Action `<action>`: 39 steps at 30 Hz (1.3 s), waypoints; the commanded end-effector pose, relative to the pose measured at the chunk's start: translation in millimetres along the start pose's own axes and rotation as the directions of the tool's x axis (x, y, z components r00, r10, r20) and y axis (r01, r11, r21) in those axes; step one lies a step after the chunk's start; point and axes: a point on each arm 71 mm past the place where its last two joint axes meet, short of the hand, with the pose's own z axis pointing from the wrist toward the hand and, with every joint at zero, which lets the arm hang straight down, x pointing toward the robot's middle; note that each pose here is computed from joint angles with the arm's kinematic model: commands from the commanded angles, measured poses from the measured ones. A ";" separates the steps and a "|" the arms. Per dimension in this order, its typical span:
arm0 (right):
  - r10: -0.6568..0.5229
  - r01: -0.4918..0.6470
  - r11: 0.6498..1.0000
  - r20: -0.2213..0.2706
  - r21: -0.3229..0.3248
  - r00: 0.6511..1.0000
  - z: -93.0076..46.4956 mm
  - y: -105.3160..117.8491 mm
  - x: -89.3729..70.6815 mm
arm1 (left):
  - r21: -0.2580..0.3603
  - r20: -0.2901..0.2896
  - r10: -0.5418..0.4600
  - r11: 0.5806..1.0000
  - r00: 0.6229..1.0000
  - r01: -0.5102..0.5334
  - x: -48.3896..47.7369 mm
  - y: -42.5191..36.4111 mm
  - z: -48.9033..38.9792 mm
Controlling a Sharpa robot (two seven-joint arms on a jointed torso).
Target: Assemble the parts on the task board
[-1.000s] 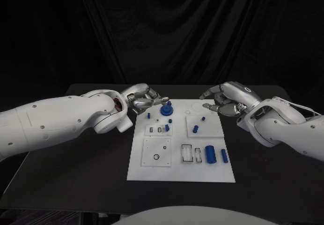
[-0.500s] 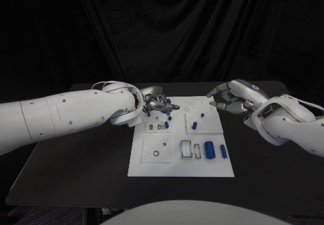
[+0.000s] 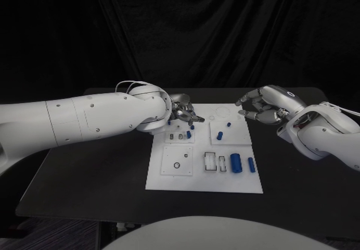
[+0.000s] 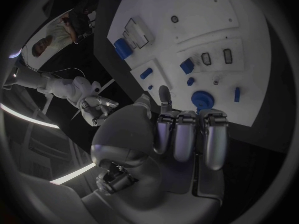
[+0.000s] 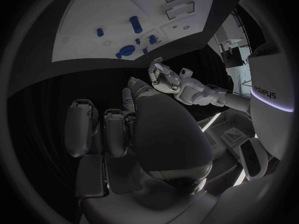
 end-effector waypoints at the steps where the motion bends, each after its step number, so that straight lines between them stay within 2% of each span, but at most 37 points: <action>1: 0.004 -0.003 1.000 -0.024 0.025 1.000 0.2 -1.3 3.0 | -0.135 -0.071 0.058 0.989 0.996 -0.067 4.2 8.1 0.8; 8: 0.004 -0.003 1.000 -0.034 0.030 0.999 1.2 -1.8 4.8 | -0.195 -0.103 0.073 0.977 0.992 -0.092 5.9 12.2 0.8; 15: 0.004 -0.003 0.999 -0.046 0.039 0.999 2.8 -2.5 6.6 | -0.214 -0.120 0.080 0.971 0.990 -0.104 6.0 14.7 2.8; 19: 0.005 -0.003 0.999 -0.053 0.043 0.999 3.7 -2.3 7.6 | -0.203 -0.119 0.078 0.974 0.990 -0.102 6.9 13.7 4.5; 28: 0.005 -0.001 0.998 -0.066 0.056 0.998 4.5 -3.4 8.9 | -0.140 -0.070 0.053 0.988 0.996 -0.063 6.0 9.9 9.4; 39: 0.006 -0.001 0.998 -0.080 0.067 0.997 4.6 -4.7 10.5 | -0.137 -0.080 0.044 0.989 0.996 -0.055 14.0 12.7 14.9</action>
